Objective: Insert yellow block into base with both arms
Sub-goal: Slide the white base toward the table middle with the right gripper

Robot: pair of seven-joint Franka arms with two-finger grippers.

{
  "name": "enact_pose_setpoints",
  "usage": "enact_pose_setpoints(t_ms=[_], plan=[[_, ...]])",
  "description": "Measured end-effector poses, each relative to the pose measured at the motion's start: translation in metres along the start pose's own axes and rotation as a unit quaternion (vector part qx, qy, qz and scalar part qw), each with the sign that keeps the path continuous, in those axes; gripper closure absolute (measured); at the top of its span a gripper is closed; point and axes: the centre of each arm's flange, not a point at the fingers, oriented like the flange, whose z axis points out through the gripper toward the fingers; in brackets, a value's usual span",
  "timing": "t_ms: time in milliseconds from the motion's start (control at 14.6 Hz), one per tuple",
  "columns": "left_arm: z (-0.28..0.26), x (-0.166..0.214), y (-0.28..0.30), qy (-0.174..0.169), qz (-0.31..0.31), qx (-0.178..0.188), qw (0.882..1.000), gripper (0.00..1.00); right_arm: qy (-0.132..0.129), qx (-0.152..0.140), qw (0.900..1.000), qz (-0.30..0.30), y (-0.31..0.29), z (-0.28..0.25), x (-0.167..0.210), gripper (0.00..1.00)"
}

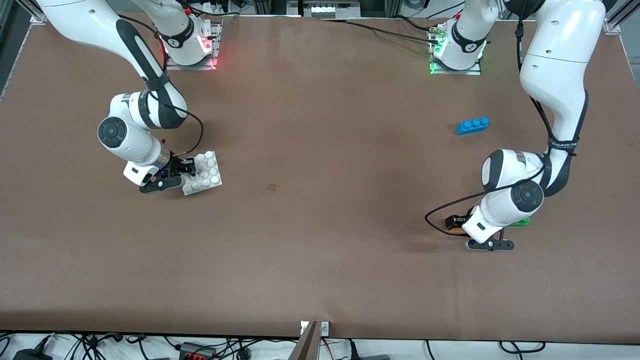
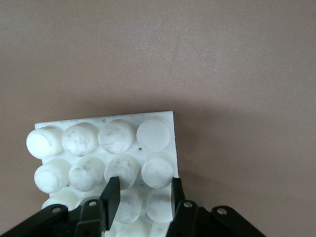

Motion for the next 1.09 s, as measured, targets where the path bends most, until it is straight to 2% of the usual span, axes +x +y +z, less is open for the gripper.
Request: enact_pose_setpoints(t_ms=[342,478,615,888,1094], plan=[[0.000,0.000,0.000,0.000,0.000,0.000,1.000,0.18,0.001,0.002,1.000,0.014,-0.004,0.001,0.002,0.52],[0.000,0.000,0.000,0.000,0.000,0.000,1.000,0.18,0.013,0.022,0.999,0.036,-0.093,0.007,0.027,0.52],[0.000,0.000,-0.001,0.000,0.000,0.000,1.000,0.18,0.016,0.038,0.999,0.031,-0.177,0.014,0.033,0.52],[0.000,0.000,-0.001,0.000,0.000,0.000,1.000,0.18,0.015,0.045,0.998,0.041,-0.190,0.015,0.034,0.52],[0.000,0.000,-0.002,0.000,0.000,0.000,1.000,0.20,0.016,0.049,0.996,0.071,-0.211,0.016,0.036,0.53]])
